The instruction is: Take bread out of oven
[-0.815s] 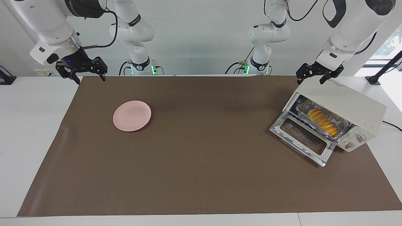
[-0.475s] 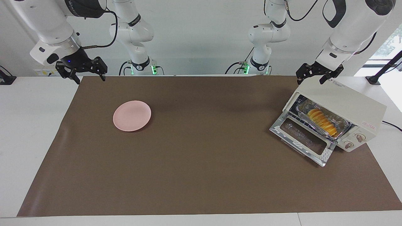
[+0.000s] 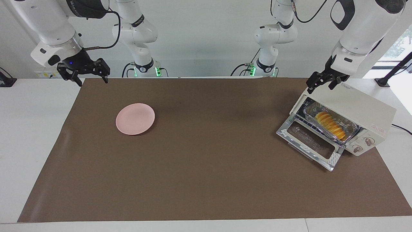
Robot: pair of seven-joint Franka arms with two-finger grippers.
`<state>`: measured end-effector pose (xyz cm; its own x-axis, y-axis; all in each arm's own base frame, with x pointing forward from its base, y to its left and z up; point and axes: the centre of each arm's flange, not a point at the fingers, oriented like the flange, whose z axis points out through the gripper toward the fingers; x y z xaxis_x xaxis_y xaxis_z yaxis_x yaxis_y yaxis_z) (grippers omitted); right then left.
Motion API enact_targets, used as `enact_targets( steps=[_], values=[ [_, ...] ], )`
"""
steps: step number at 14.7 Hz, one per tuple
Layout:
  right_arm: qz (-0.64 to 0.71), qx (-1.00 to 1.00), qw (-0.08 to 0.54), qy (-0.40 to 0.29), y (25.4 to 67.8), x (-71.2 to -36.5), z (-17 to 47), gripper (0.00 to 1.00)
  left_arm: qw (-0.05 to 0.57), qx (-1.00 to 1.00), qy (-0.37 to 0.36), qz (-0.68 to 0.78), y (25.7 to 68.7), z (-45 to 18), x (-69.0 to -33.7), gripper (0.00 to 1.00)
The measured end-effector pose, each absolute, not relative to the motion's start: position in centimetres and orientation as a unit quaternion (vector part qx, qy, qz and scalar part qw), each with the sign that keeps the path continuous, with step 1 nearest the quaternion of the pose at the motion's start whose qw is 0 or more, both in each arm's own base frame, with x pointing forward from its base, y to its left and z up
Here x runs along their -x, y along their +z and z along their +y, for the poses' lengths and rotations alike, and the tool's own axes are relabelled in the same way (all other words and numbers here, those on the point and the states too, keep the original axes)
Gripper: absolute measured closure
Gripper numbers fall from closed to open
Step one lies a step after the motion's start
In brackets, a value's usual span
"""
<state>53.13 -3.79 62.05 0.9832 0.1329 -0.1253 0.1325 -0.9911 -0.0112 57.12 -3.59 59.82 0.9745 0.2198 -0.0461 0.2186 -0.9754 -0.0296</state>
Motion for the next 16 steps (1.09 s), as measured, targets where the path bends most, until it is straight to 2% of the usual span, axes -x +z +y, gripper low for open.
enact_targets(
  steps=[4, 6, 11, 16],
  values=[
    [-0.048, 0.996, 0.004, 0.071, 62.0, -52.7, -5.8, 0.00, 0.072, 0.980, 0.017, -0.184, 53.0, -1.8, -63.7, 0.00],
    [-0.051, 0.996, 0.004, 0.071, 62.0, -52.7, -5.4, 0.00, 0.080, 0.972, 0.010, -0.219, 49.8, -0.5, -65.1, 0.00],
    [-0.060, 0.996, 0.003, 0.072, 62.0, -52.8, -4.4, 0.00, 0.095, 0.955, 0.024, -0.280, 43.6, 0.0, -64.0, 0.00],
    [-0.059, 0.996, 0.003, 0.072, 62.0, -52.8, -4.6, 0.00, 0.097, 0.956, 0.024, -0.275, 40.1, -0.5, -60.6, 0.00]
  ],
)
